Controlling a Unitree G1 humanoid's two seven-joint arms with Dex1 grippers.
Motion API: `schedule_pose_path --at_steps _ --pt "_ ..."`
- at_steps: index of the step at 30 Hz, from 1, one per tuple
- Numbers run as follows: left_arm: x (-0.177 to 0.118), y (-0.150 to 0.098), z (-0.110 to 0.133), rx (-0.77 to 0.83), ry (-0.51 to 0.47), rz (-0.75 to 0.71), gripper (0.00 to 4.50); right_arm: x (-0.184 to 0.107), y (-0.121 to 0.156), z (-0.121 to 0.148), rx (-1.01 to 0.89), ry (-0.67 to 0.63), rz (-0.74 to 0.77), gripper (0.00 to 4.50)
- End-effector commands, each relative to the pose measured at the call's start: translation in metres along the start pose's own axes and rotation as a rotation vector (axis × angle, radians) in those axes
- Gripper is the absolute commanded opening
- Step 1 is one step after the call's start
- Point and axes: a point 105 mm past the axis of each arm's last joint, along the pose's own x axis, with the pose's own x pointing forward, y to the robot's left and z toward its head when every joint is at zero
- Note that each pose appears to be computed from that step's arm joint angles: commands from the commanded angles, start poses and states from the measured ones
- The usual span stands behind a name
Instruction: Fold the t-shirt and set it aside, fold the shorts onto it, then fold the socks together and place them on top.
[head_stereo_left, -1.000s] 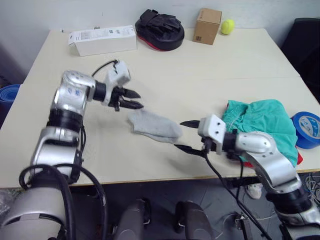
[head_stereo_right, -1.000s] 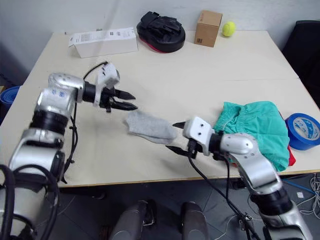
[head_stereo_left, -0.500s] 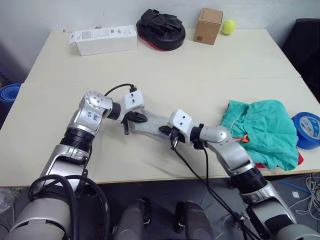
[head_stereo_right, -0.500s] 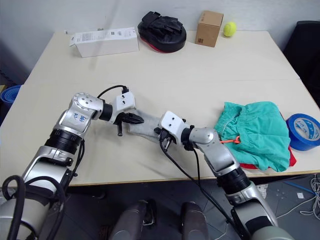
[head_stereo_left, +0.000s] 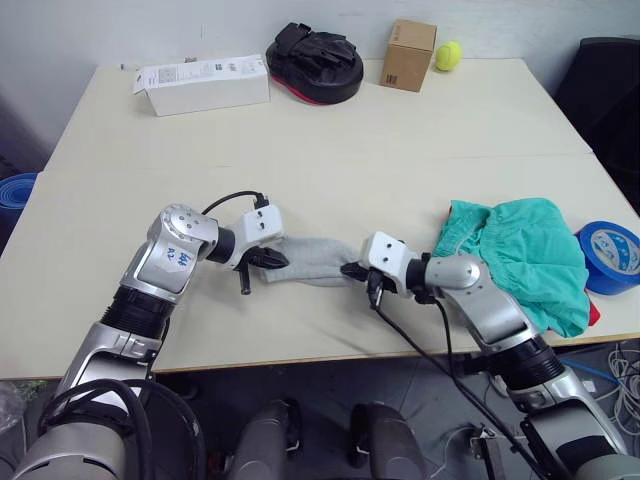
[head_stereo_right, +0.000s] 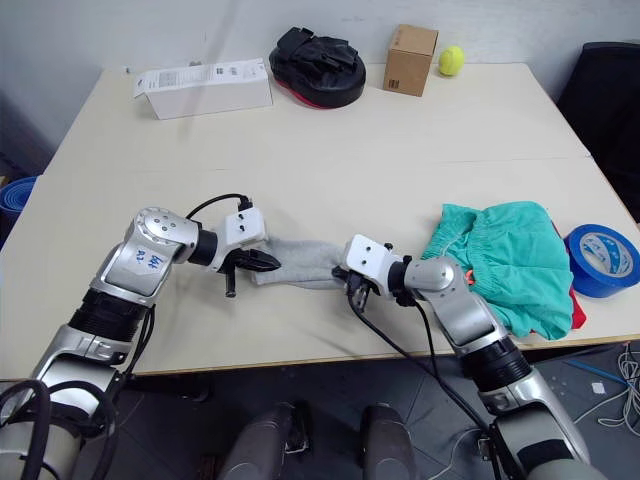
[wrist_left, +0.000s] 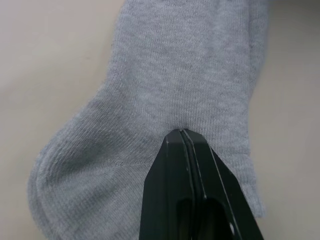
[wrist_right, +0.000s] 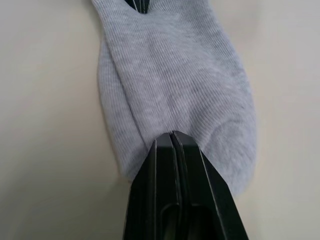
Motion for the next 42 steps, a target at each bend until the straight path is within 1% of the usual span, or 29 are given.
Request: schedule_pose_path --at_steps 1,3,5,8,11,13,16,19,22,24,26,29,32,33,35,37,39,42 --pt "0.005 0.001 -0.008 -0.049 0.003 0.019 0.00 -0.005 -0.007 0.013 0.087 -0.088 -0.026 0.01" --pt "0.005 0.004 -0.006 -0.057 -0.014 0.031 0.00 -0.002 -0.006 0.035 0.121 -0.175 -0.013 0.01" --pt "0.004 0.006 -0.006 -0.067 -0.021 0.034 0.00 0.005 -0.003 0.051 0.140 -0.223 0.000 0.01" --pt "0.004 0.008 -0.003 -0.097 -0.044 0.024 0.00 0.026 0.003 0.064 0.135 -0.228 -0.005 0.01" --pt "0.004 0.009 -0.002 -0.101 -0.049 0.023 0.00 0.048 0.003 0.055 0.121 -0.160 -0.042 0.01" --pt "0.004 0.010 -0.002 -0.101 -0.048 0.023 0.00 0.057 0.002 0.046 0.117 -0.115 -0.066 0.01" --pt "0.003 0.012 -0.004 -0.110 -0.047 0.027 0.00 0.061 -0.001 0.026 0.121 -0.049 -0.102 0.01" --pt "0.001 0.014 -0.008 -0.113 -0.041 0.032 0.00 0.050 -0.007 0.012 0.128 -0.014 -0.133 0.01" --pt "-0.001 0.016 -0.010 -0.120 -0.043 0.034 0.00 0.032 -0.014 0.002 0.133 0.004 -0.162 0.01" --pt "-0.001 0.018 -0.011 -0.124 -0.043 0.037 0.00 0.019 -0.018 -0.002 0.135 0.013 -0.184 0.01" --pt "-0.001 0.020 -0.011 -0.124 -0.050 0.040 0.00 0.009 -0.020 0.000 0.140 0.005 -0.197 0.01" --pt "-0.003 0.025 0.001 -0.118 -0.100 0.039 0.00 0.001 -0.018 0.009 0.148 -0.033 -0.199 0.01" --pt "-0.012 0.026 0.041 -0.108 -0.242 -0.009 0.00 -0.014 -0.014 0.031 0.192 -0.110 -0.204 0.01" --pt "-0.015 0.025 0.052 -0.107 -0.275 -0.031 0.00 -0.019 -0.010 0.037 0.211 -0.130 -0.197 0.01" --pt "-0.018 0.020 0.065 -0.095 -0.315 -0.080 0.00 -0.028 -0.002 0.043 0.246 -0.150 -0.183 0.01" --pt "-0.019 0.015 0.074 -0.079 -0.337 -0.129 0.00 -0.037 0.006 0.044 0.272 -0.148 -0.174 0.01" --pt "-0.017 0.015 0.077 -0.076 -0.339 -0.137 0.00 -0.043 0.012 0.043 0.289 -0.136 -0.171 0.01" --pt "0.003 0.018 0.060 -0.054 -0.257 -0.109 0.00 -0.051 0.022 0.033 0.345 -0.104 -0.167 0.01"
